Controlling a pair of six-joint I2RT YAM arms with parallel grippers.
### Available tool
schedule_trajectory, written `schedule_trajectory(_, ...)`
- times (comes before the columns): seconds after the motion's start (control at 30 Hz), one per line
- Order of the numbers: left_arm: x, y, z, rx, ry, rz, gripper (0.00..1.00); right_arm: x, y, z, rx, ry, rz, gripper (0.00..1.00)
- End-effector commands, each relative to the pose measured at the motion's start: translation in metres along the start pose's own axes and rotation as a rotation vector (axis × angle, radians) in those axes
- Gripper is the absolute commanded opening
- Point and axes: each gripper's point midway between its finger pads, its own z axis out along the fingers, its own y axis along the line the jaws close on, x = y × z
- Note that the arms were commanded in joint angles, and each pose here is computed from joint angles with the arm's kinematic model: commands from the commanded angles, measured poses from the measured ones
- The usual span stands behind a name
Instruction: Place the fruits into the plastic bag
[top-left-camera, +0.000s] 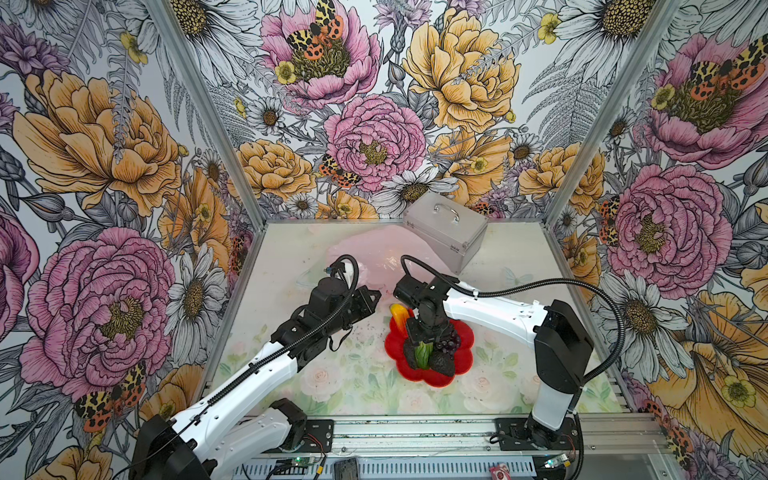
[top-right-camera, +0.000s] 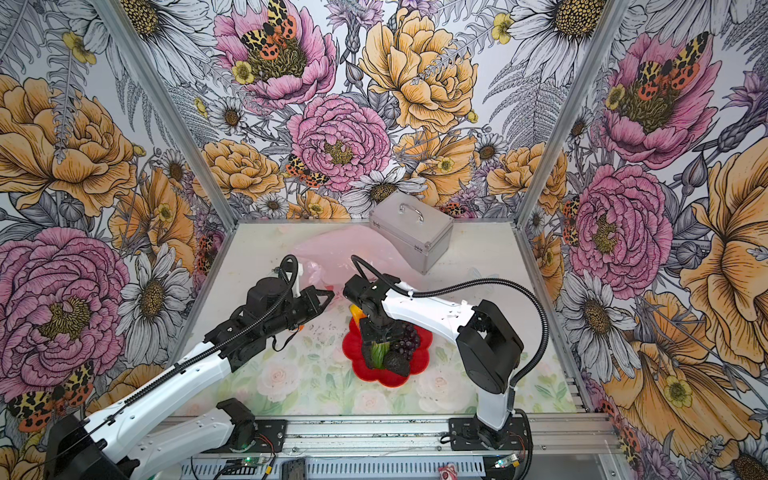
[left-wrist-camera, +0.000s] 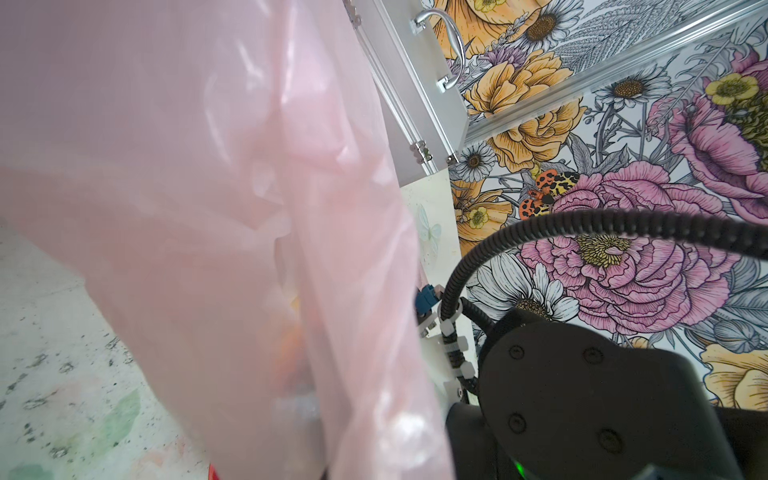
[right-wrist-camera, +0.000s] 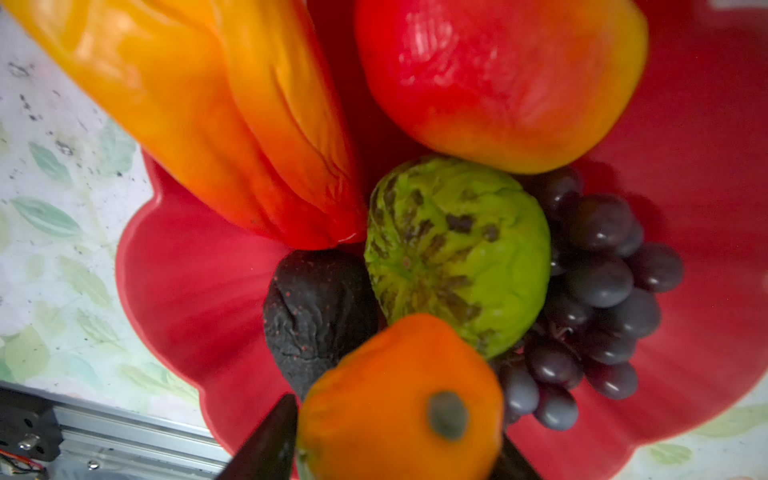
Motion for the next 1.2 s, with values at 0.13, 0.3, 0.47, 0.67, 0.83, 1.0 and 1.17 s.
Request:
schedule_trajectory(0.13, -0.003, -0.002, -0.003, -0.001, -0.034, -0.010, 0.00, -0.013, 0.004, -0.001, -0.010, -0.046, 0.008, 0.47)
schedule_trajectory(0.3, -0.002, -0.003, -0.001, -0.001, -0.029, -0.011, 0.00, -0.016, 0.007, -0.011, -0.033, -0.077, 0.009, 0.45)
schedule_trajectory(0.47, 0.000, -0.004, 0.002, 0.001, -0.025, -0.013, 0.00, -0.019, 0.009, -0.022, -0.069, -0.106, 0.017, 0.44)
schedule_trajectory(0.67, 0.001, -0.006, 0.004, 0.005, -0.027, -0.013, 0.00, -0.022, 0.011, -0.036, -0.135, -0.132, 0.046, 0.44)
schedule_trajectory(0.83, -0.001, -0.008, 0.005, 0.010, -0.029, -0.005, 0.00, -0.026, 0.010, -0.047, -0.188, -0.157, 0.089, 0.44)
schedule_trajectory(1.0, 0.000, -0.009, 0.006, 0.013, -0.021, 0.001, 0.00, -0.031, 0.013, -0.064, -0.269, -0.201, 0.129, 0.44)
schedule_trajectory(1.17, -0.001, -0.008, 0.005, 0.017, -0.019, 0.006, 0.00, -0.040, 0.013, -0.088, -0.394, -0.253, 0.202, 0.43)
